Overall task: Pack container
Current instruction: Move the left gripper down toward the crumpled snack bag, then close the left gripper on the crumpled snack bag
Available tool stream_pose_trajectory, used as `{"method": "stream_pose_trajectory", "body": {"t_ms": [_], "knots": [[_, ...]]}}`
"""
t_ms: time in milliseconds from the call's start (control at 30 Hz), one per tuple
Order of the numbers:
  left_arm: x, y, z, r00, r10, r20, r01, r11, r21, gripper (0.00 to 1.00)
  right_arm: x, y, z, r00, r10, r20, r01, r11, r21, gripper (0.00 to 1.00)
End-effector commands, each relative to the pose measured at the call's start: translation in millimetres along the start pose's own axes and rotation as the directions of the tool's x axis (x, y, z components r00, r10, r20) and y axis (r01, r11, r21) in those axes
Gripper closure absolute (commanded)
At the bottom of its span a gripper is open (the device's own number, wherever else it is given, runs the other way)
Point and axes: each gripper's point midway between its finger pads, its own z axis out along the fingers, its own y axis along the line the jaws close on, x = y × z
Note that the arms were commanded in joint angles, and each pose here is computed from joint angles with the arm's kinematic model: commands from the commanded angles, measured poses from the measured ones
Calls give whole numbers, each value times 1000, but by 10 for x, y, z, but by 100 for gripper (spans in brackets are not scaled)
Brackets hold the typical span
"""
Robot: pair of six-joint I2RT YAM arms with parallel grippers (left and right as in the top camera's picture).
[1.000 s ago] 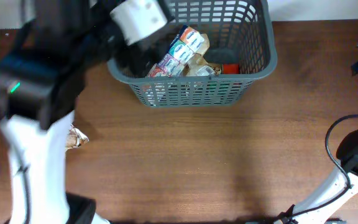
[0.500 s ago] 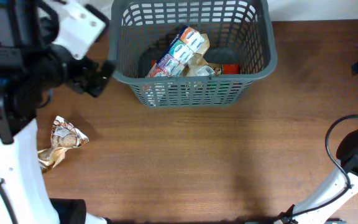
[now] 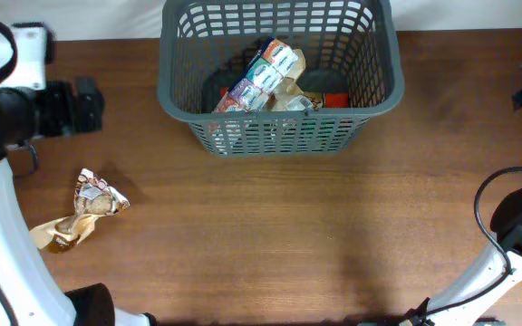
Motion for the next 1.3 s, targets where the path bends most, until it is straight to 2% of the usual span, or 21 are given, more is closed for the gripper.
{"method": "stream_pose_trajectory", "body": {"t_ms": [0, 67, 133, 367, 467, 567, 633, 667, 700, 767, 900, 933, 967, 1100, 1133, 1267], "knots": [[224, 327, 221, 848, -529, -40, 518, 841, -159, 1, -12, -36, -5, 1000, 11, 8, -11, 1000, 14, 1], [374, 430, 376, 735, -676, -49, 650, 723, -235, 1, -11, -36, -5, 1000, 11, 8, -11, 1000, 14, 1], [480, 498, 518, 660, -750, -52, 710, 644, -284, 1, -12, -36, -5, 1000, 11, 8, -11, 1000, 14, 1], [815, 583, 852, 490, -868, -81, 784, 480, -394, 1, -12, -36, -5, 1000, 11, 8, -11, 1000, 14, 1], [1022, 608, 890, 262, -965, -5, 850, 233, -473, 1, -12, -36, -5, 1000, 11, 8, -11, 1000, 14, 1], [1078, 567, 929, 31, -997, 75, 879, -9, -476, 1, -12, -36, -5, 1000, 11, 8, -11, 1000, 14, 1], [1068, 533, 962, -97, -989, 112, 878, -138, -458, 1, -12, -36, -5, 1000, 11, 8, -11, 1000, 14, 1], [1059, 528, 968, -137, -982, 129, 875, -181, -449, 1, -12, -36, -5, 1000, 11, 8, -11, 1000, 14, 1], [1030, 534, 983, -164, -976, 142, 876, -211, -433, 1, -11, -36, -5, 1000, 11, 8, -11, 1000, 14, 1], [993, 540, 1000, -169, -975, 144, 883, -215, -417, 1, -12, -36, -5, 1000, 11, 8, -11, 1000, 14, 1], [1088, 765, 950, -123, -957, 262, 867, -232, -441, 1, -12, -36, -5, 1000, 11, 8, -11, 1000, 14, 1], [1112, 795, 949, -146, -948, 281, 858, -263, -441, 1, -11, -36, -5, 1000, 11, 8, -11, 1000, 14, 1], [1158, 820, 947, -194, -933, 303, 840, -317, -440, 1, -12, -36, -5, 1000, 11, 8, -11, 1000, 14, 1], [1357, 876, 1028, -422, -836, 351, 717, -544, -435, 1, -11, -36, -5, 1000, 11, 8, -11, 1000, 14, 2], [1412, 910, 1073, -459, -813, 359, 687, -581, -436, 1, -11, -36, -5, 1000, 11, 8, -11, 1000, 14, 1], [1627, 1061, 1249, -518, -768, 375, 623, -640, -449, 1, -12, -36, -5, 1000, 11, 8, -11, 1000, 14, 1]]}}
